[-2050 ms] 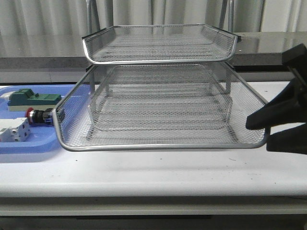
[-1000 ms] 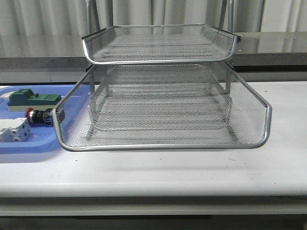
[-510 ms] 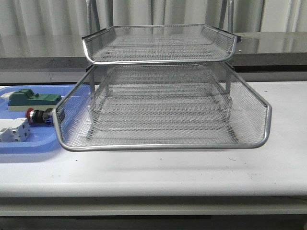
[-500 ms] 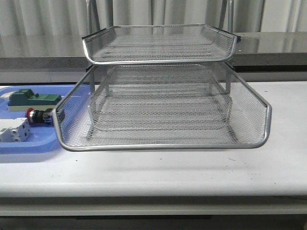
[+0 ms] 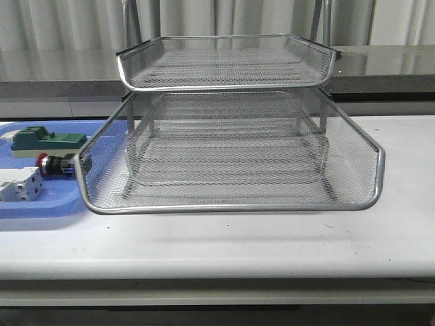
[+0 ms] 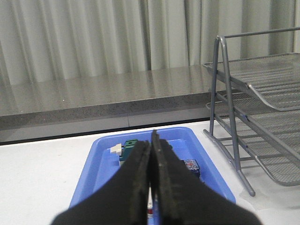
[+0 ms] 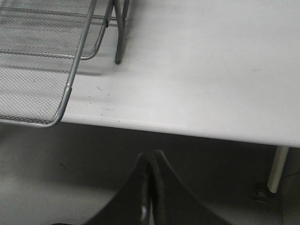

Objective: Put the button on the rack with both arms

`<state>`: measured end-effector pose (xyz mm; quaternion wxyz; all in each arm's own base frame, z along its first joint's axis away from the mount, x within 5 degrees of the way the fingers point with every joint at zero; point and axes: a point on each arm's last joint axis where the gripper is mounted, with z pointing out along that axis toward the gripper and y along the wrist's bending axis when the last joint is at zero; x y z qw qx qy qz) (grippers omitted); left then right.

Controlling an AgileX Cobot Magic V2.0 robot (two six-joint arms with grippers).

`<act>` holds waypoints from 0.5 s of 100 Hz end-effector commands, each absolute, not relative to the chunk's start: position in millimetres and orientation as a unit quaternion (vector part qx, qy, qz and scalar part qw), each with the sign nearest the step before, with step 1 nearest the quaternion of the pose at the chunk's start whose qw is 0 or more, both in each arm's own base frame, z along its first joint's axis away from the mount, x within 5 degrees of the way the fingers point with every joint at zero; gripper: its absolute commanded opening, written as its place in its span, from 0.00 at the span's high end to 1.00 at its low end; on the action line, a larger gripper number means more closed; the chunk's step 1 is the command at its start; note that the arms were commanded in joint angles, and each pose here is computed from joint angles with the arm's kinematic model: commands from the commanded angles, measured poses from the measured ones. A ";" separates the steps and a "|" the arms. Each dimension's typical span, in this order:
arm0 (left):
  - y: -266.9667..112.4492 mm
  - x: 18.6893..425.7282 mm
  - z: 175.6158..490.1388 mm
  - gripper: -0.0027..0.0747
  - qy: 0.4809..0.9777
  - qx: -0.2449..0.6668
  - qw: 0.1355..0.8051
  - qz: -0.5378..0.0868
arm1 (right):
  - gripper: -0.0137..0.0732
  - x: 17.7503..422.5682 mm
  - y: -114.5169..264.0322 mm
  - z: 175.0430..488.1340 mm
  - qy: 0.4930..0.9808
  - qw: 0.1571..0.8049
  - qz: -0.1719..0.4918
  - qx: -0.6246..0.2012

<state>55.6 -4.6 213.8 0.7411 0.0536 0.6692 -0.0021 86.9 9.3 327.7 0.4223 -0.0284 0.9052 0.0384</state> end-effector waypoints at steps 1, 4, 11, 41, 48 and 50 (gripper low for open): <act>-4.8 54.3 207.1 0.99 0.645 0.047 0.763 -0.008 | 0.92 89.2 8.8 342.7 0.885 0.463 0.038 -0.025; -4.8 54.3 207.1 0.99 0.645 0.047 0.763 -0.008 | 0.92 89.2 8.8 342.7 0.885 0.463 0.038 -0.025; -4.8 54.3 207.1 0.99 0.645 0.047 0.763 -0.008 | 0.92 89.2 8.8 342.7 0.885 0.463 0.038 -0.025; -4.8 54.1 208.0 0.99 0.641 0.047 0.766 -0.009 | 0.92 89.2 8.8 342.7 0.885 0.463 0.038 -0.025; -4.8 54.2 207.8 0.99 0.642 0.047 0.765 -0.009 | 0.92 89.2 8.8 342.7 0.885 0.463 0.038 -0.025; -4.8 54.2 207.8 0.99 0.642 0.047 0.765 -0.009 | 0.92 89.2 8.8 342.7 0.885 0.463 0.038 -0.025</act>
